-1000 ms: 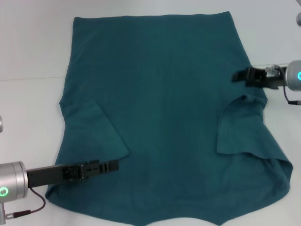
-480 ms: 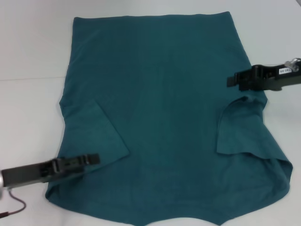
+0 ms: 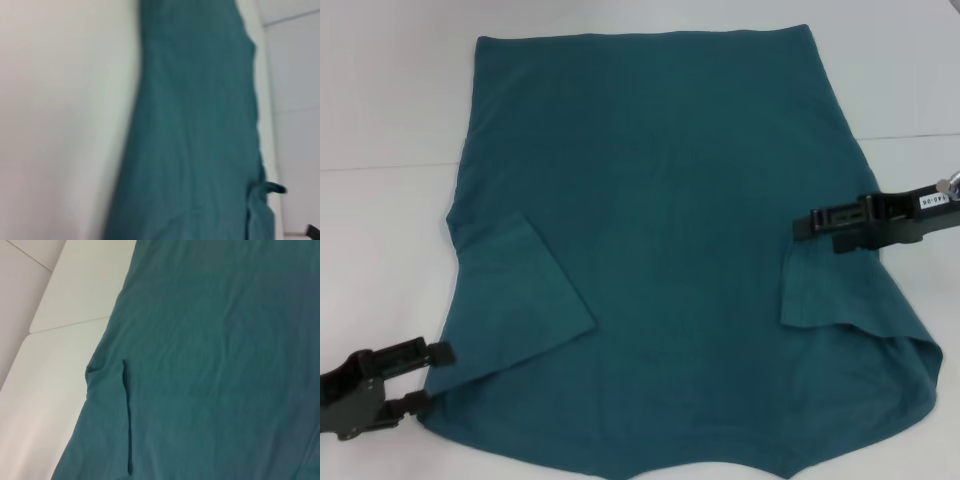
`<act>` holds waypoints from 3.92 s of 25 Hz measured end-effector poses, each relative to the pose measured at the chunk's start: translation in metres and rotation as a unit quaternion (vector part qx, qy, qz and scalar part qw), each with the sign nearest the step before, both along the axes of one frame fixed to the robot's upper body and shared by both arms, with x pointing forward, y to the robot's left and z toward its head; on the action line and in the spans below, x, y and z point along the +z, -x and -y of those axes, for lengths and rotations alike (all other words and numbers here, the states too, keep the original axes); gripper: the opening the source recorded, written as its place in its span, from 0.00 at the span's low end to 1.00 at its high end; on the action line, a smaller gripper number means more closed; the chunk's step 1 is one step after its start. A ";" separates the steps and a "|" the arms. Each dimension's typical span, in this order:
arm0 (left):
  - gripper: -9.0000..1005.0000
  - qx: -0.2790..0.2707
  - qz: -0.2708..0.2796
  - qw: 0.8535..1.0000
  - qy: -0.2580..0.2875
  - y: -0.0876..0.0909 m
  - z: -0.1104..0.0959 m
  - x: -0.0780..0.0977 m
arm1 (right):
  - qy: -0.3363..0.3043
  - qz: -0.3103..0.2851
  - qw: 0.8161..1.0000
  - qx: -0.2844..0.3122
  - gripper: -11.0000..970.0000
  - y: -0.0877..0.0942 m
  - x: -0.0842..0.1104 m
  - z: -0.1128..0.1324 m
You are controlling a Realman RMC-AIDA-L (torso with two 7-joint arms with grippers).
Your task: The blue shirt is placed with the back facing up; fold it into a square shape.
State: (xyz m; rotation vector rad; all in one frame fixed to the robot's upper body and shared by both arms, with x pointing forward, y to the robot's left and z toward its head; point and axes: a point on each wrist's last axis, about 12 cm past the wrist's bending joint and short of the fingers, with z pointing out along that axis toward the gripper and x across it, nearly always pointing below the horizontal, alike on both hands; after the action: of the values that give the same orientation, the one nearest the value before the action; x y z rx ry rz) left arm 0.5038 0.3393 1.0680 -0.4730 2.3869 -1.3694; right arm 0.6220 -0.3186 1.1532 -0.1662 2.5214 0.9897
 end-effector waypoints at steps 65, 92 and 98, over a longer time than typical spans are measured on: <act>0.23 -0.041 0.008 0.998 -0.042 -0.029 0.036 -0.013 | -0.038 0.007 0.998 0.043 0.95 0.029 -0.008 0.017; 0.05 -0.078 0.078 0.994 -0.010 -0.032 0.045 -0.003 | 0.062 -0.065 0.995 0.032 0.94 0.073 -0.019 0.082; 0.05 -0.075 0.075 0.994 -0.009 -0.032 0.047 -0.005 | 0.094 -0.073 0.993 0.024 0.94 0.070 -0.029 0.079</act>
State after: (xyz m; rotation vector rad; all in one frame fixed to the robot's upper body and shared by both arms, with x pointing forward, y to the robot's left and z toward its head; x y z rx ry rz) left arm 0.5357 0.2928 1.0629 -0.1807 2.3490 -1.3925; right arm 0.5516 -0.3981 1.1240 -0.2190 2.7569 0.8083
